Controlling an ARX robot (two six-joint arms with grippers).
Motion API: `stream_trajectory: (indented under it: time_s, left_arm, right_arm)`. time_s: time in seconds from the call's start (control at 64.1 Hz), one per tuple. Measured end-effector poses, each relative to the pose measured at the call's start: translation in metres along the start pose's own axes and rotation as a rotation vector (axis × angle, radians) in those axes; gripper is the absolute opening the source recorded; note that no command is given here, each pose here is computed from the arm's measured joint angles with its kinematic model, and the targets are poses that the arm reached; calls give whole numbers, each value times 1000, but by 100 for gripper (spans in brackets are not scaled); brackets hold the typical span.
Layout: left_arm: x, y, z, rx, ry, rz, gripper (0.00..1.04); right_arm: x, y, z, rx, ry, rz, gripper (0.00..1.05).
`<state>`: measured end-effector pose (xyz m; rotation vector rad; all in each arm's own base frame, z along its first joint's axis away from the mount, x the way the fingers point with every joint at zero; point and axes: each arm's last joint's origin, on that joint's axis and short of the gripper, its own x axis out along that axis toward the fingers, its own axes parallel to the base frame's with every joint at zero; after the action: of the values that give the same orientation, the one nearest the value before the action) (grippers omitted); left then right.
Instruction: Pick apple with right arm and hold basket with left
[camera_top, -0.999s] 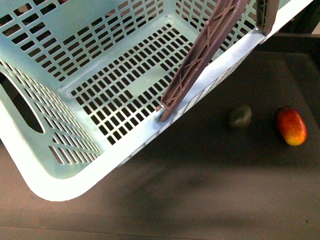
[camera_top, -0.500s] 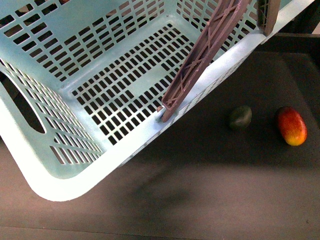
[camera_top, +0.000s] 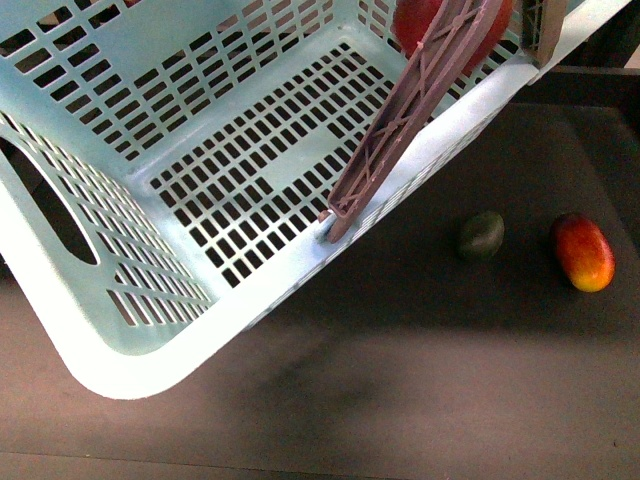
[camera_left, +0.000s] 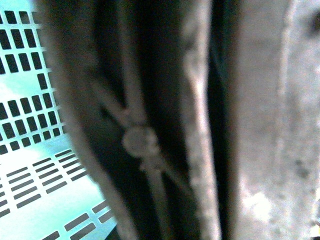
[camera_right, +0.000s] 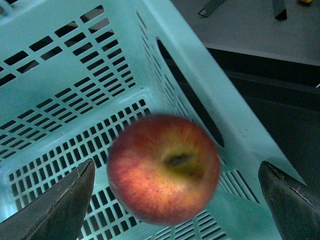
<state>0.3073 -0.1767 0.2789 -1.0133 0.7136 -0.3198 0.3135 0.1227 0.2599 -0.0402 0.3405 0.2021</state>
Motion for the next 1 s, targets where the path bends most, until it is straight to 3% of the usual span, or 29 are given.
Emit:
stream_trajectory:
  time_s: [0.172, 0.359, 0.5, 0.578, 0.64, 0.827, 0.999]
  left_arm:
    - [1, 1, 0, -3, 0, 3, 14]
    - [1, 1, 1, 1, -17, 11, 14]
    - [1, 1, 1, -1, -1, 3, 14]
    - [1, 0, -1, -1, 10, -1, 14]
    - [1, 0, -1, -2, 10, -2, 14]
    - [1, 1, 0, 0, -12, 8, 14]
    - [1, 1, 0, 0, 0, 3, 14]
  right_arm:
    - [-24, -29, 0, 31, -49, -120, 96]
    - [-55, -62, -24, 34, -18, -312, 96]
    - [-72, -71, -37, 35, -11, -358, 94]
    - [-81, -74, -44, 50, -232, -218, 79]
    - [-89, -75, -55, 47, -313, -192, 69]
    - [-107, -80, -84, 46, -335, -201, 39]
    - [-123, -82, -108, 46, -330, -196, 6]
